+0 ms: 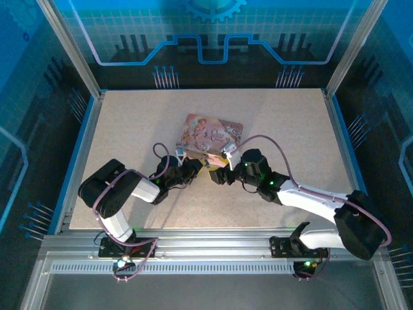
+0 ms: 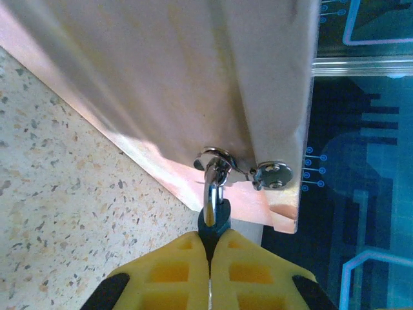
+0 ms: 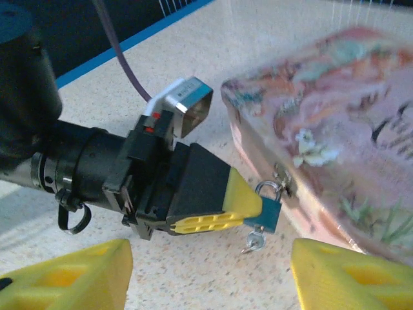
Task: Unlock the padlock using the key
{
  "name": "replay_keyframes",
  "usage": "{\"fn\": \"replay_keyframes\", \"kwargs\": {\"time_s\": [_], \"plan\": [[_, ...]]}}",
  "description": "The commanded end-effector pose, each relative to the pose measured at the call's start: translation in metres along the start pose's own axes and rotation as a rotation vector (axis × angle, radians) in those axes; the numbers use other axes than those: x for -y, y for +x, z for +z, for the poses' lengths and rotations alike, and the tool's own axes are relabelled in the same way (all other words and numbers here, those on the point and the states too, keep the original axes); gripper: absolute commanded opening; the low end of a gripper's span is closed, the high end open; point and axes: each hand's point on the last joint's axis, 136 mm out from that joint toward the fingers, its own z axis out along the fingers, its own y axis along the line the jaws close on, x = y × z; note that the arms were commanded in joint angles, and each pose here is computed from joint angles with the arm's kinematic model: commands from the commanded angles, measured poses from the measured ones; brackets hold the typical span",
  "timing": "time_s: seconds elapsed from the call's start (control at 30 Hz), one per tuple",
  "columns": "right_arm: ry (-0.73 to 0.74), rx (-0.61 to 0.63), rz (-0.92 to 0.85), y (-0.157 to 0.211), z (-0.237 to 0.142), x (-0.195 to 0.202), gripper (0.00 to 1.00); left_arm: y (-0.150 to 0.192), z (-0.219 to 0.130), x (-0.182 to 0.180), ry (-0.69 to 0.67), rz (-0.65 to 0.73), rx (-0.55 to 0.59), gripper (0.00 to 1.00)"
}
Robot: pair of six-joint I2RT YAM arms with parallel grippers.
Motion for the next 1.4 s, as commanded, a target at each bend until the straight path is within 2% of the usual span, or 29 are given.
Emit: {"fn": "replay_keyframes", "kwargs": {"time_s": [0.0,0.23,0.4,0.7,0.93,1.37], "plan": [[0.083,-0.021,-0.283,0.005,-0.008,0.007,0.68,-0.005,-0.005,0.025,0.061,0.029,0.033,0.00],[0.104,-0.044,-0.686,0.011,-0.007,-0.002,0.69,-0.006,-0.008,0.032,0.063,0.016,0.035,0.00],[0.132,-0.116,-0.828,0.028,0.006,0.001,0.69,-0.007,-0.007,0.041,0.084,0.000,0.030,0.00],[0.157,-0.126,-0.817,0.047,0.042,0.008,0.67,-0.007,-0.007,0.048,0.098,-0.007,0.024,0.00],[0.189,-0.127,-0.795,0.048,0.060,0.015,0.57,-0.007,-0.008,0.048,0.099,-0.013,0.025,0.00],[0.208,-0.120,-0.759,0.048,0.077,0.017,0.46,-0.006,-0.008,0.048,0.100,-0.020,0.024,0.00]]}}
